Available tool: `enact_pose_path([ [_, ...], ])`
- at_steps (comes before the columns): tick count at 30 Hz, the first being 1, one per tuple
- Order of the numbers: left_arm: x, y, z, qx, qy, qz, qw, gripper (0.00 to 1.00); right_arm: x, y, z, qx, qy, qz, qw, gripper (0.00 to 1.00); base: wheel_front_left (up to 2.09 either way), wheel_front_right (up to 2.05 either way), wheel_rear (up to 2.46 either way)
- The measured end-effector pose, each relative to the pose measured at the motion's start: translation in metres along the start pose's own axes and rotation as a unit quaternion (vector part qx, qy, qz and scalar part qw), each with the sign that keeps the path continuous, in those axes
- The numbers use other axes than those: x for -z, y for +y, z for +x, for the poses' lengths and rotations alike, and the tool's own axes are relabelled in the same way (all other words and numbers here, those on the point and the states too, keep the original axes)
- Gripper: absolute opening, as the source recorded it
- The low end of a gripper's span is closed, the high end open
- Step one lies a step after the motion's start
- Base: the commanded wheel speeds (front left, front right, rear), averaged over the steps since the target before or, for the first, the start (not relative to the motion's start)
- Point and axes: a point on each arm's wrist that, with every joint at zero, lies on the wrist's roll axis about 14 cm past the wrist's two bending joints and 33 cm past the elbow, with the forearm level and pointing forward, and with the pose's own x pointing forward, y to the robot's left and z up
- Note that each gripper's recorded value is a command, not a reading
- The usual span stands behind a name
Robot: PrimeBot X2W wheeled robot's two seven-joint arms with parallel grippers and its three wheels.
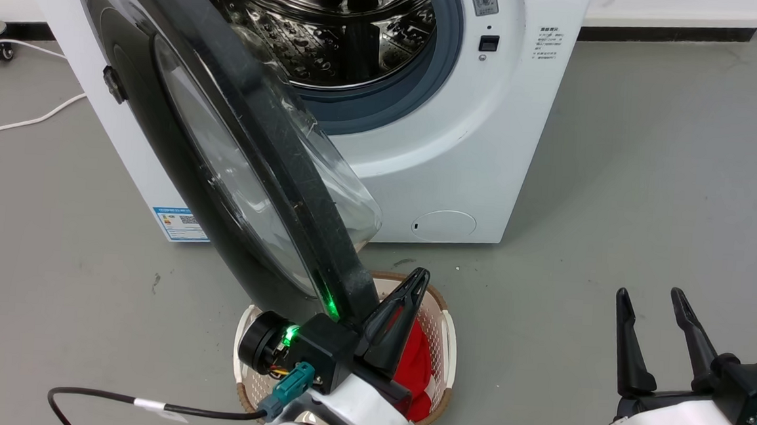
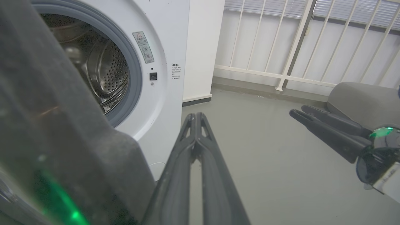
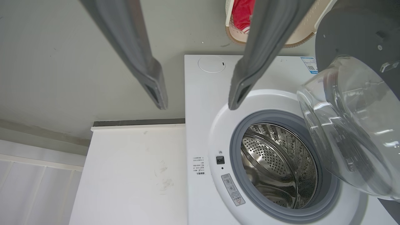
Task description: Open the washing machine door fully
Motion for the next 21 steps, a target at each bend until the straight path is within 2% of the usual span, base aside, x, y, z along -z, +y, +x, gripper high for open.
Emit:
enact_pose_path([
  [8,-0.001,0.006,-0.008,-0.016,-0.001,0.005,1.000,0.00,0.002,0.003,0.002,-0.005,0.004,0.005,1.000,1.00,0.00,0.00,0.00],
  [21,-0.003,0.033,-0.059,-0.089,0.017,0.020,0.996,0.00,0.001,0.020,0.008,-0.031,0.004,0.009,0.999,1.00,0.00,0.00,0.00],
])
